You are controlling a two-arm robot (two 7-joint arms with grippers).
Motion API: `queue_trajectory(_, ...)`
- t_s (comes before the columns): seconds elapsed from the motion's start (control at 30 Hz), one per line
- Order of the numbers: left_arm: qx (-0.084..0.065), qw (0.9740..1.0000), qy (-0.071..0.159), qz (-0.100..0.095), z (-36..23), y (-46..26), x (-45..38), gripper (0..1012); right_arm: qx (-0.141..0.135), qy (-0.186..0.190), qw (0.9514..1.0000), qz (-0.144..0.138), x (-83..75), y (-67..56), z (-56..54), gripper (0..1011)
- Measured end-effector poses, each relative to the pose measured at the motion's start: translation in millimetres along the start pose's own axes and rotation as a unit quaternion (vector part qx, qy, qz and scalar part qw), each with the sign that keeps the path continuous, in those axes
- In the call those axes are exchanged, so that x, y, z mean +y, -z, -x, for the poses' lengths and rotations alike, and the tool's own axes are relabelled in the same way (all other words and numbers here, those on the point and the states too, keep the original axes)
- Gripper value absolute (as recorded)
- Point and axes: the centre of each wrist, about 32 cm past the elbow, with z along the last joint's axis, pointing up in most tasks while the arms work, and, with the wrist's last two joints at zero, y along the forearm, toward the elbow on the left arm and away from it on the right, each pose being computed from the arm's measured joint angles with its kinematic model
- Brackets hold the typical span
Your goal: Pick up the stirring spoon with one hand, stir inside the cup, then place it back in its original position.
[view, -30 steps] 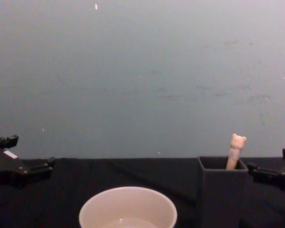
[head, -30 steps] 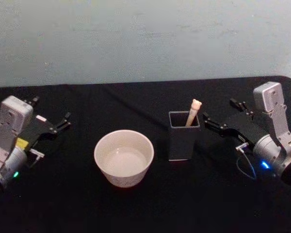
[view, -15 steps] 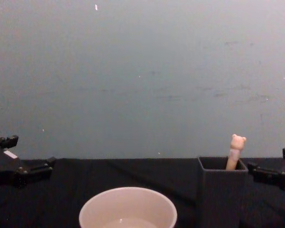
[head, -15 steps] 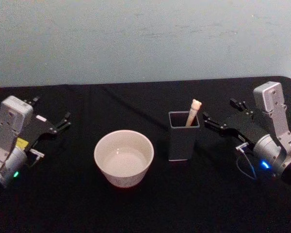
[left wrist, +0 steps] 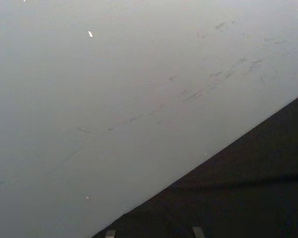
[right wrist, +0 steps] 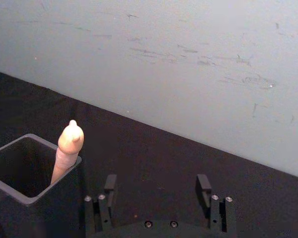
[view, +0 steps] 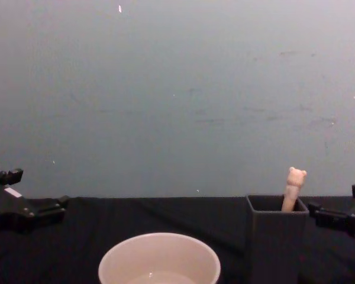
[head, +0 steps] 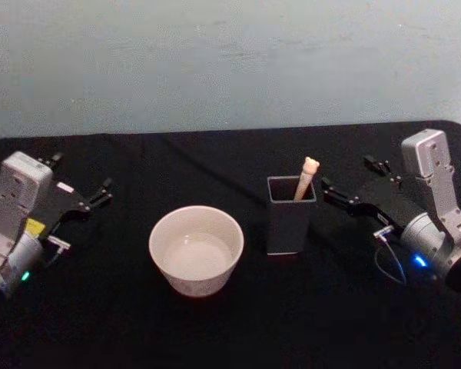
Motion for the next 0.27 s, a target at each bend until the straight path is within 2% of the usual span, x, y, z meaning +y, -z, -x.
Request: queue_trajectory(0.27,0.000,1.0000,0.000,0.000,0.0,0.0,0.0,1001,0.000,0.000,1.0000,0.000,0.0,0.0,0.0,1002)
